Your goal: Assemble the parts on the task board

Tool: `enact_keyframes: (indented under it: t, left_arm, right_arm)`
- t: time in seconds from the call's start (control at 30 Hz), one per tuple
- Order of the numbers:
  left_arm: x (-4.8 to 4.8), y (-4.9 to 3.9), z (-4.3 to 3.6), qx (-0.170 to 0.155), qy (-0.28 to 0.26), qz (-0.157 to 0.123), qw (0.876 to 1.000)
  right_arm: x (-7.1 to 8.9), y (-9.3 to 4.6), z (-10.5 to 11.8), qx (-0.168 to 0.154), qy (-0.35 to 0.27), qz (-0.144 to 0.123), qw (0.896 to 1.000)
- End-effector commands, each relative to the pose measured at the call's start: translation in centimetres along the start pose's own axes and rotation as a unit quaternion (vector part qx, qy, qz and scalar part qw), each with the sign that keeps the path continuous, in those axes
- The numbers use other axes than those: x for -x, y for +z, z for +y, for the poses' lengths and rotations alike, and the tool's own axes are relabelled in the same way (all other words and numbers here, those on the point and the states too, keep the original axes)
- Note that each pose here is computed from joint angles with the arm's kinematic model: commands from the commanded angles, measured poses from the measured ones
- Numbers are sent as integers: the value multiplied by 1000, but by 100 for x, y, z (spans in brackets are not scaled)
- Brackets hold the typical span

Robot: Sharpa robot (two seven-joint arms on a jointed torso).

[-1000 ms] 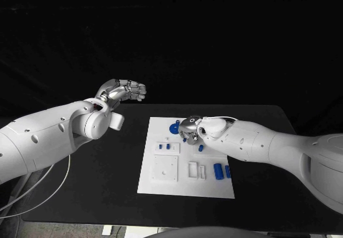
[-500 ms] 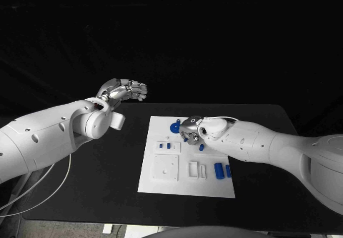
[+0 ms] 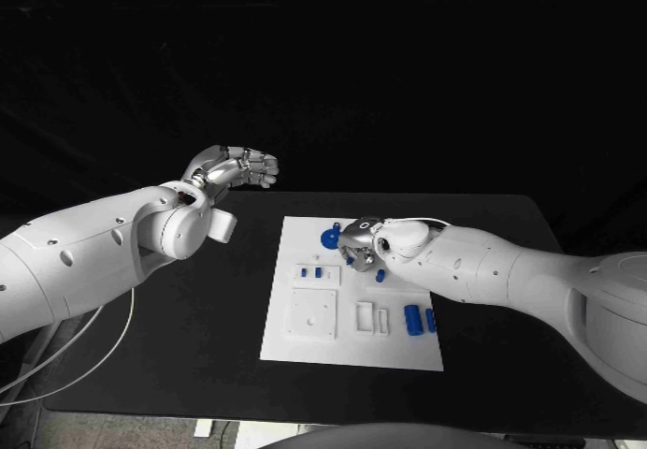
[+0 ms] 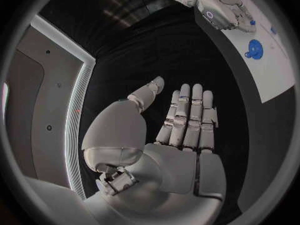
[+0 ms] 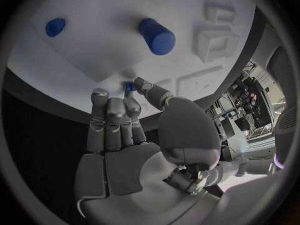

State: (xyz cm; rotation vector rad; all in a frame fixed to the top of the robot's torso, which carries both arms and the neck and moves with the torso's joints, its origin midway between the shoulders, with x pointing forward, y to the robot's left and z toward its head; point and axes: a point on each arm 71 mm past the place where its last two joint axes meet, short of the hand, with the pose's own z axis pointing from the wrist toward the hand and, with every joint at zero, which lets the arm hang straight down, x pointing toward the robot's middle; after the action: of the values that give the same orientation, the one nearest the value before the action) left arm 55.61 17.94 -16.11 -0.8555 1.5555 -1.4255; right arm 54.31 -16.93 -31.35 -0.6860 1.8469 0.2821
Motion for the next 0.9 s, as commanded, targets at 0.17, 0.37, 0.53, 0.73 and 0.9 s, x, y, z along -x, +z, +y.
enact_keyframes:
  t: [0.17,0.37,0.53,0.73,0.9]
  left_arm:
    - [-16,3,-14,-3,2,7,1000]
    - [-16,3,-12,-2,3,7,1000]
    - [-18,0,-9,0,6,9,1000]
    - [-18,-2,1,8,9,9,1000]
    - [-25,-5,3,10,8,12,1000]
  right_arm:
    - [-68,-14,0,0,-4,13,1000]
    - [-57,-18,4,-2,-9,6,1000]
    - [-41,-27,-14,-10,-13,-8,1000]
    - [-16,-41,-39,-23,-12,-29,999]
    - [-28,-46,-55,-28,-11,-22,999]
